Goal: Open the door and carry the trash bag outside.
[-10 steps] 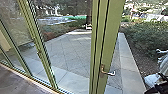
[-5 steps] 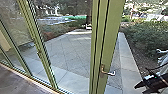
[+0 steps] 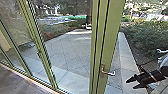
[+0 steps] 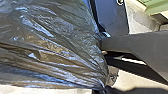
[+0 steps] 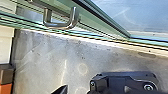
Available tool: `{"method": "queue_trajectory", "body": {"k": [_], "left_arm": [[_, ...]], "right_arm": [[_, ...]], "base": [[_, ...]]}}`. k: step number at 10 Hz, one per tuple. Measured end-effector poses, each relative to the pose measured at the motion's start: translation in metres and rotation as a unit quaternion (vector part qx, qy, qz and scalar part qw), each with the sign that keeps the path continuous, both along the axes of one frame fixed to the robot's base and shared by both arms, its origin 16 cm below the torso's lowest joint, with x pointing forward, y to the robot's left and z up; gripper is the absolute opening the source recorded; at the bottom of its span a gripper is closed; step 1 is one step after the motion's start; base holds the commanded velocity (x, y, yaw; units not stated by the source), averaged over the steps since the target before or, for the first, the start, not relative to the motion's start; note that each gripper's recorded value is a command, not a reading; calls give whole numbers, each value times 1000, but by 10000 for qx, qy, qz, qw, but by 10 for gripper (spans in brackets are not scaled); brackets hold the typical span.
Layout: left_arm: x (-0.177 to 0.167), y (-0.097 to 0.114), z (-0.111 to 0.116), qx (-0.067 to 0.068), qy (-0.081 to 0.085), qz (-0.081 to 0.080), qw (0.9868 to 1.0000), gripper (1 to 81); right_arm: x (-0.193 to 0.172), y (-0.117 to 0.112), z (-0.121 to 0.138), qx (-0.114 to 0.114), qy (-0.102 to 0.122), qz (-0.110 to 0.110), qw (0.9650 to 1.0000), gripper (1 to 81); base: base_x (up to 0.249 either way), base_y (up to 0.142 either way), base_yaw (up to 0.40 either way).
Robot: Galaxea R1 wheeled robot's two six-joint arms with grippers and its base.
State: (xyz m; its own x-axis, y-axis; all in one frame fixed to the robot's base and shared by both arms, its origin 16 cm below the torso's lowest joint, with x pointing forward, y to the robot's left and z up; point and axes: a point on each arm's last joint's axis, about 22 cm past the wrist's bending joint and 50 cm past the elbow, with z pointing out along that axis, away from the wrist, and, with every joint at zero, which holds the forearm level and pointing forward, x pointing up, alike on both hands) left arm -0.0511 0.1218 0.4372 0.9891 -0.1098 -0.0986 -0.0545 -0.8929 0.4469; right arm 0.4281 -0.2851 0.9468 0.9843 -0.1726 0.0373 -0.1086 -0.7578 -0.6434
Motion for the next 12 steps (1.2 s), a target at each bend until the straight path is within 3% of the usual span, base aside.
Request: {"method": "queue_trajectory", "body": {"k": [5, 8, 12], "left_arm": [[0, 0, 0, 2, 10, 1, 10000, 10], [0, 3, -1, 30, 8, -1, 10000, 10], [-1, 3, -1, 34, 20, 6, 10000, 10]], "right_arm": [[34, 20, 2, 108, 63, -230, 9997, 811], [49, 41, -4, 184, 260, -358, 9989, 811], [75, 61, -15, 291, 790, -971, 9917, 811]], "base": [[0, 0, 0], [0, 0, 0], [0, 0, 0]]}}
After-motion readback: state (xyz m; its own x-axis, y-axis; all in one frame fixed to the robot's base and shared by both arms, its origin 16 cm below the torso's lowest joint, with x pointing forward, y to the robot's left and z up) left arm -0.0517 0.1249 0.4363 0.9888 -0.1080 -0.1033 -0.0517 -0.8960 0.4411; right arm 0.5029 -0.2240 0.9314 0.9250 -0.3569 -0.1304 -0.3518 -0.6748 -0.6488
